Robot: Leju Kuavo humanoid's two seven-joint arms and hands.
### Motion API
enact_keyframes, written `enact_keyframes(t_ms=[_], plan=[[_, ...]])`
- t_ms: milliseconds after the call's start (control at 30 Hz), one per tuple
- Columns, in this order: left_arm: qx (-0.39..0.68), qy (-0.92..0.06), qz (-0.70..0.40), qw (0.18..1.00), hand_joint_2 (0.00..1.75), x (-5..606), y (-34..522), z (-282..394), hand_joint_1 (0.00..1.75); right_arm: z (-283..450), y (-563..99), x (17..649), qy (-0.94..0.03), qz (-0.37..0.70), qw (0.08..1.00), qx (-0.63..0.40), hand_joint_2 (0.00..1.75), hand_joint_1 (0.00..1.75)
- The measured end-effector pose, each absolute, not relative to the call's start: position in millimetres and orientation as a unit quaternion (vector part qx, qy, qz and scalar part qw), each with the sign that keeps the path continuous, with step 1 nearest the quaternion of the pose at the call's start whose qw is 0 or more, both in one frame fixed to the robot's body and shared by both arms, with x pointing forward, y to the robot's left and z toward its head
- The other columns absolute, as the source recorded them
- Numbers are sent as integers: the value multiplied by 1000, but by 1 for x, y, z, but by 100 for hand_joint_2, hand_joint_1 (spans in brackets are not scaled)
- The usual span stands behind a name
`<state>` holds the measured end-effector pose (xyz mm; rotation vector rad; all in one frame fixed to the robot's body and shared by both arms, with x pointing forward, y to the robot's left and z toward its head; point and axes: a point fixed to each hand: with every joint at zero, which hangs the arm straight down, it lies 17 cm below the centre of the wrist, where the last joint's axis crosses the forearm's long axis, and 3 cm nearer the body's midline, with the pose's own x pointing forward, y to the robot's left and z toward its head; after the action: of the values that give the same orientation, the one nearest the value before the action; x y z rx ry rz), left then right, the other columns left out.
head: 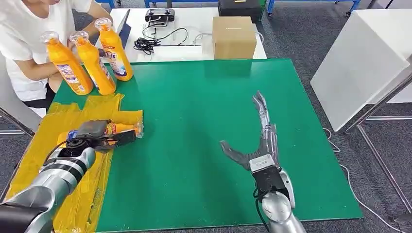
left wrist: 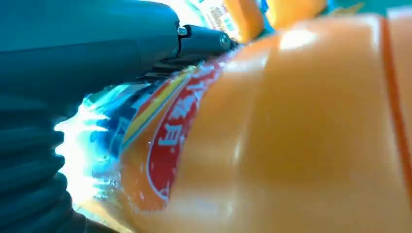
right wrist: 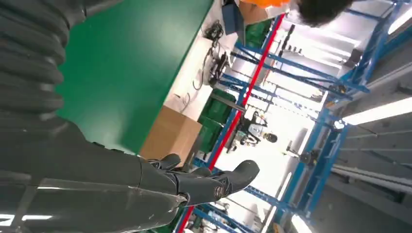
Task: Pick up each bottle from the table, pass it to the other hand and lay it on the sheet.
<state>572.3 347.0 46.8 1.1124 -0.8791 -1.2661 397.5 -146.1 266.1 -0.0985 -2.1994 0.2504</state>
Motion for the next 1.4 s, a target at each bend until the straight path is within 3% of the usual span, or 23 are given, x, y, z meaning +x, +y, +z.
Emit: enact_keyframes(t_ms=[33, 367, 733, 767, 933, 1100, 1167, 1400], plan=[[477, -384, -533, 584, 0, 572, 347, 47, 0, 265, -146, 398, -887, 101, 449, -38, 175, 0], [497, -435, -480, 577, 0, 570, 347, 59, 0, 255, -145, 399, -881, 102, 461, -37, 175, 0], [572, -557, -375, 471, 0, 558, 334, 140, 0, 247, -148, 397, -877, 100, 468, -42, 175, 0], [563, -575, -366, 468, 175, 555, 329, 144, 0, 246, -149, 396, -876, 98, 470, -44, 175, 0], [483, -709, -266, 440, 175, 507, 286, 183, 0, 232, -161, 389, -869, 89, 483, -61, 175, 0], [253, -842, -144, 455, 175, 446, 227, 205, 0, 226, -175, 378, -867, 67, 491, -59, 175, 0], [145, -860, -120, 474, 175, 425, 197, 206, 0, 225, -180, 374, -866, 58, 494, -55, 175, 0], [-33, -856, -90, 508, 175, 386, 152, 209, 0, 226, -186, 365, -867, 52, 494, -51, 175, 0]])
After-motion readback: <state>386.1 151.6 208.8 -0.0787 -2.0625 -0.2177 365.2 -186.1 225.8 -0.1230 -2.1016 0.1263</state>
